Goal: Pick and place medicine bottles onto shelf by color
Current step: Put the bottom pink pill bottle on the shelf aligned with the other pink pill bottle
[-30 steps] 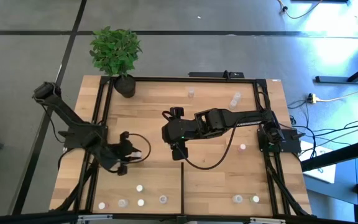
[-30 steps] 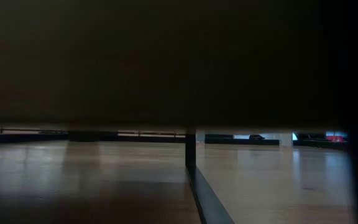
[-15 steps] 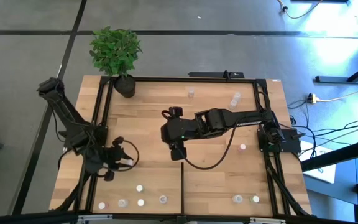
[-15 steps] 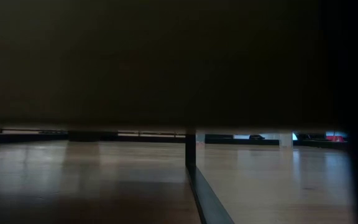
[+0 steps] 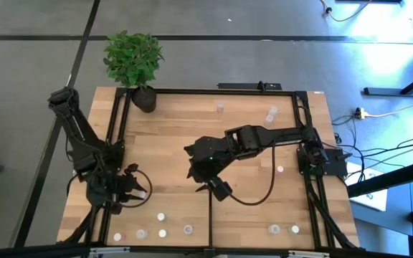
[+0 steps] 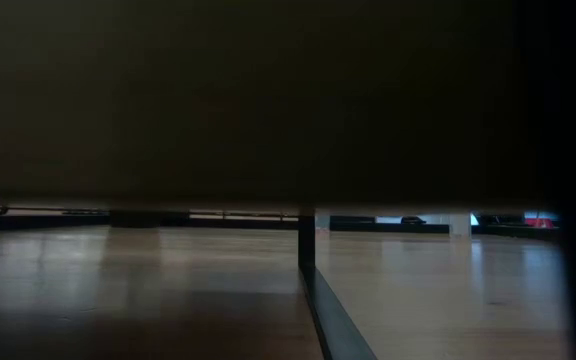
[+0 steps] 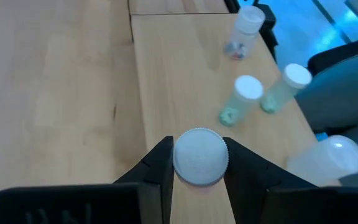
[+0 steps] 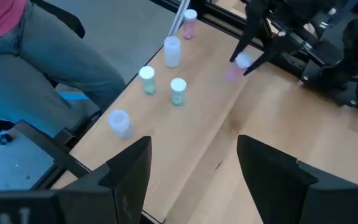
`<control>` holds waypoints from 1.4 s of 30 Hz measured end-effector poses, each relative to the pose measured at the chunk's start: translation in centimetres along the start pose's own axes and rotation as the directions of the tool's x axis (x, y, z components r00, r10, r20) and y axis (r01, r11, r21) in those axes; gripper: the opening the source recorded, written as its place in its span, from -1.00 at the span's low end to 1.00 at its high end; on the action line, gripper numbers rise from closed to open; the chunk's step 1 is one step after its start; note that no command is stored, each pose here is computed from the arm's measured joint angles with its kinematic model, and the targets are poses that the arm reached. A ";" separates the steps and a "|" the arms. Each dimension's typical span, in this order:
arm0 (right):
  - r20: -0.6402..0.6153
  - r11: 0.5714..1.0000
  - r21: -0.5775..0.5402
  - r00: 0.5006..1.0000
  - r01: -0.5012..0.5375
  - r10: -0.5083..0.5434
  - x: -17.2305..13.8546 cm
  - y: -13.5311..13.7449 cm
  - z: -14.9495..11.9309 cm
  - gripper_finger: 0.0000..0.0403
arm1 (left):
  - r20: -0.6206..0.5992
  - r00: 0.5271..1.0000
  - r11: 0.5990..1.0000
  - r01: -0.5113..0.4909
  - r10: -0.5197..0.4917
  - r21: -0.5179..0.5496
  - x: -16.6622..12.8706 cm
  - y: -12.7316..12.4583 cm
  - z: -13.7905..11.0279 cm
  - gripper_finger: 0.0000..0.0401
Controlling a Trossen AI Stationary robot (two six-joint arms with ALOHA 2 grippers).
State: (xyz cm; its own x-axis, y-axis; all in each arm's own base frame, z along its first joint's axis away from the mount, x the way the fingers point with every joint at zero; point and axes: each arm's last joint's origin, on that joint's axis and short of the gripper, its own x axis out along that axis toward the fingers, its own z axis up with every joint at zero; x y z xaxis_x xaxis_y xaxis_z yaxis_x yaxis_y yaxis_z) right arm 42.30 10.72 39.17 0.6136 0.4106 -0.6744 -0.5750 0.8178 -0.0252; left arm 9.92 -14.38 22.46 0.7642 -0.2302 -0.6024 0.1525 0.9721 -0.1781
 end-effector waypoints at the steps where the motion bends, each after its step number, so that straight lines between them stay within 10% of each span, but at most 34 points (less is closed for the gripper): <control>1: 0.000 1.000 0.000 1.000 0.000 0.000 0.0 0.0 0.0 0.19 | -0.001 1.000 1.000 0.005 -0.005 -0.002 -0.1 -0.1 -0.1 -0.50; 42: 0.000 1.000 0.012 1.000 0.000 0.000 0.0 0.0 0.0 0.19 | 0.095 0.991 0.995 0.094 -0.097 0.040 -1.3 -1.8 0.6 -0.50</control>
State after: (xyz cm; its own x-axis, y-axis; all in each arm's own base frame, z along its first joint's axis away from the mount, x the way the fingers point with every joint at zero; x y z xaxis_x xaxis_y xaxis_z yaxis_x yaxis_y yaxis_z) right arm 42.31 10.69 39.17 0.6140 0.4106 -0.6741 -0.5683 0.8227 -0.0165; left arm 9.06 -15.84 24.04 0.8020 -0.3183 -0.5054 0.2486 0.9473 -0.2021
